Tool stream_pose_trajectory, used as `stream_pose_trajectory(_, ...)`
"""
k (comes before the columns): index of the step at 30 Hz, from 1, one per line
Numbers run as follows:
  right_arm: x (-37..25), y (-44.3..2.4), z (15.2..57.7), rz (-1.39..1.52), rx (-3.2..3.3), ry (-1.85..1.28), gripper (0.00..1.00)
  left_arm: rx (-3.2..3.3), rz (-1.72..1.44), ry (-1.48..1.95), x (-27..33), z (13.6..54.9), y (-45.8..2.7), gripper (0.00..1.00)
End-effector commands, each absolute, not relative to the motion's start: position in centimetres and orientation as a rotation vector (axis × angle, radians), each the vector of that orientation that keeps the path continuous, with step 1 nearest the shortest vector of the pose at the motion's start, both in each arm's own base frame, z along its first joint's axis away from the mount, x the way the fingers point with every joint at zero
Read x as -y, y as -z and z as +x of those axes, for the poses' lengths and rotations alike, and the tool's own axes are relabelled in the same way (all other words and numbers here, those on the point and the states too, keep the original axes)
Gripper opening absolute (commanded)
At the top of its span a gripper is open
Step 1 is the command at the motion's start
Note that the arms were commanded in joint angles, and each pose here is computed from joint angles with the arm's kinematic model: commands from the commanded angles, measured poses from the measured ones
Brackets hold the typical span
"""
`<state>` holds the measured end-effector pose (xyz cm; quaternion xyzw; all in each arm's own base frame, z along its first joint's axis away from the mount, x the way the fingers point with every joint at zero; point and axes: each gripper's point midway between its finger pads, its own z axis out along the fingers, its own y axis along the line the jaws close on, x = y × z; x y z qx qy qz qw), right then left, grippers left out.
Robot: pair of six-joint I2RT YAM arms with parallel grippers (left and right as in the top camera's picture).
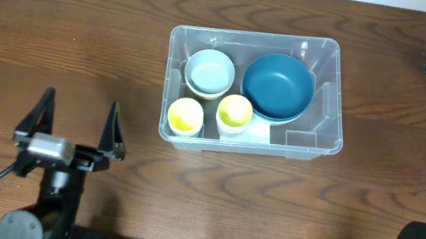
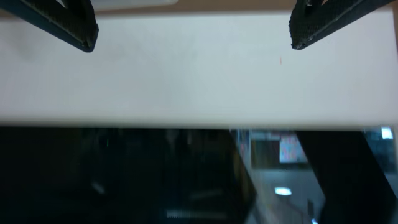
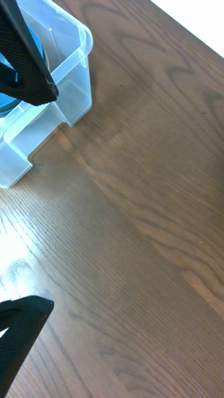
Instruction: Pack container
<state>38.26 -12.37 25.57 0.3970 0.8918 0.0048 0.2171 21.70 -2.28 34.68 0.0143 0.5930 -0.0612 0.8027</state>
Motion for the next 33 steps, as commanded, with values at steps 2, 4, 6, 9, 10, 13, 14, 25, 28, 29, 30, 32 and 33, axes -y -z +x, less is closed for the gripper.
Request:
stream_pose_trajectory(2,12.6,-26.6,38.0,1.106,-2.437,-0.012,0.99,-1.296,0.055,0.137,2.6,22.1,-32.1,0.98)
stream_pose_trajectory(4,12.6,-26.6,38.0,1.106,-2.437,-0.012,0.99,-1.314,0.058,0.139,2.7,22.3,-30.4,0.98)
stream_pose_trajectory(6,12.6,-26.6,38.0,1.106,-2.437,-0.012,0.99,-1.325,0.058,0.14,2.7,22.4,-28.9,0.98)
stream_pose_trajectory(9,12.6,-26.6,38.0,1.106,-2.437,-0.012,0.99,-1.339,0.07,0.152,3.0,22.6,-27.0,0.98)
stream_pose_trajectory(10,12.6,-26.6,38.0,1.106,-2.437,-0.012,0.99,-1.346,0.075,0.156,3.1,22.7,-26.4,0.98)
stream_pose_trajectory(13,12.6,-26.6,38.0,1.106,-2.437,-0.012,0.99,-1.383,0.086,0.163,3.4,23.2,-24.6,0.98)
stream_pose_trajectory(14,12.6,-26.6,38.0,1.106,-2.437,-0.012,0.99,-1.393,0.086,0.163,3.4,23.3,-24.1,0.98)
stream_pose_trajectory(25,12.6,-26.6,38.0,1.106,-2.437,-0.012,0.99,-1.582,0.092,0.163,3.5,24.0,-18.7,0.98)
stream_pose_trajectory(28,12.6,-26.6,38.0,1.106,-2.437,-0.012,0.99,-1.642,0.093,0.162,3.5,23.9,-17.2,0.98)
stream_pose_trajectory(29,12.6,-26.6,38.0,1.106,-2.437,-0.012,0.99,-1.659,0.094,0.162,3.5,23.9,-16.8,0.98)
stream_pose_trajectory(30,12.6,-26.6,38.0,1.106,-2.437,-0.012,0.99,-1.674,0.095,0.163,3.6,23.8,-16.5,0.98)
stream_pose_trajectory(32,12.6,-26.6,38.0,1.106,-2.437,-0.012,0.99,-1.709,0.1,0.168,3.7,23.7,-15.6,0.98)
stream_pose_trajectory(33,12.6,-26.6,38.0,1.106,-2.437,-0.012,0.99,-1.727,0.103,0.171,3.7,23.6,-15.2,0.98)
